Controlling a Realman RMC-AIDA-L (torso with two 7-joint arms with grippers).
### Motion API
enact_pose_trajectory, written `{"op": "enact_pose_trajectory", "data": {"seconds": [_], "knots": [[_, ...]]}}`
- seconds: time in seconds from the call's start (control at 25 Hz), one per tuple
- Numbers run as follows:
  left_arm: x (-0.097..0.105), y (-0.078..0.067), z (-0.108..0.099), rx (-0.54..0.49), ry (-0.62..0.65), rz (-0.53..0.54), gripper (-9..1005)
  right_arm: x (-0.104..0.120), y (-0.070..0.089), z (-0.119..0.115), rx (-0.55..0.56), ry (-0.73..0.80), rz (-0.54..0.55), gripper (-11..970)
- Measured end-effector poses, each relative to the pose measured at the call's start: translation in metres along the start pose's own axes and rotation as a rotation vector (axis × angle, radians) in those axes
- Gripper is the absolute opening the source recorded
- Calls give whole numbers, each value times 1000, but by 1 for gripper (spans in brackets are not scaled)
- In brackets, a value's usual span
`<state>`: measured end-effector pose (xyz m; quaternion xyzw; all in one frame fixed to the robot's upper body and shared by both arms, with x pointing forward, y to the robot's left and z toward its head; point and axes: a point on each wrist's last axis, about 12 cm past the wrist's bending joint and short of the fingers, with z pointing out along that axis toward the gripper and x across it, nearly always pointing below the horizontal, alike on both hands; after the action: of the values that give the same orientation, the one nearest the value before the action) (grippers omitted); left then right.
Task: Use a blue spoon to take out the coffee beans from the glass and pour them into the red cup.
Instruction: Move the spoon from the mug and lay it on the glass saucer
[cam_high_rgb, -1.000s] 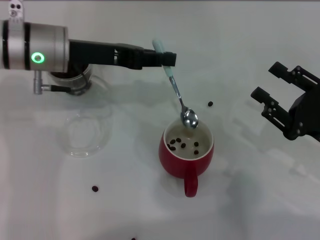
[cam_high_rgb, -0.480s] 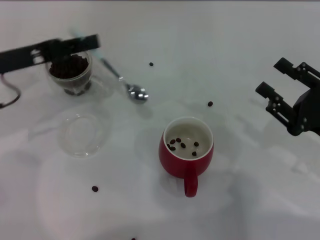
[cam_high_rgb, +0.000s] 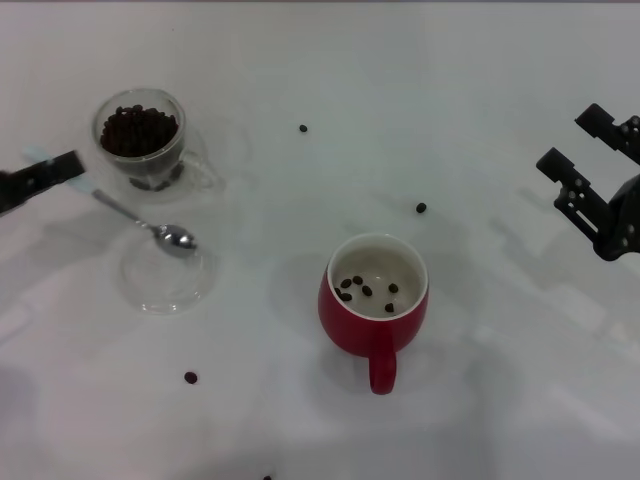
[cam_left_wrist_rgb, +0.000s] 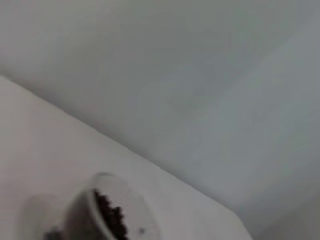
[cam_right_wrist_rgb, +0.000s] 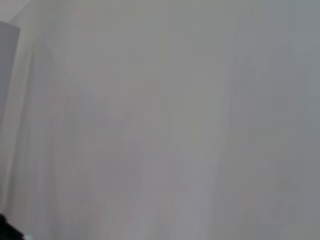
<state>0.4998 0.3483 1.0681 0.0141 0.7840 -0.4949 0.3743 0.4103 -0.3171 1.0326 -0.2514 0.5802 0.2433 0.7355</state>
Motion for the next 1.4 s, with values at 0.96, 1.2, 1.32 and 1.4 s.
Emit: {"op": "enact_pose_trajectory", "data": {"seconds": [0.96, 1.2, 1.32, 1.4], "knots": [[27, 17, -11, -134, -11, -64, 167, 0, 5, -17, 32, 22, 20, 558], [29, 17, 0, -139, 31, -65, 180, 0, 5, -16, 29, 20, 15, 559], [31, 17, 3, -138, 36, -75, 186, 1, 5, -16, 30, 21, 15, 559], [31, 17, 3, -137, 36, -75, 190, 1, 5, -16, 31, 22, 15, 559]]}}
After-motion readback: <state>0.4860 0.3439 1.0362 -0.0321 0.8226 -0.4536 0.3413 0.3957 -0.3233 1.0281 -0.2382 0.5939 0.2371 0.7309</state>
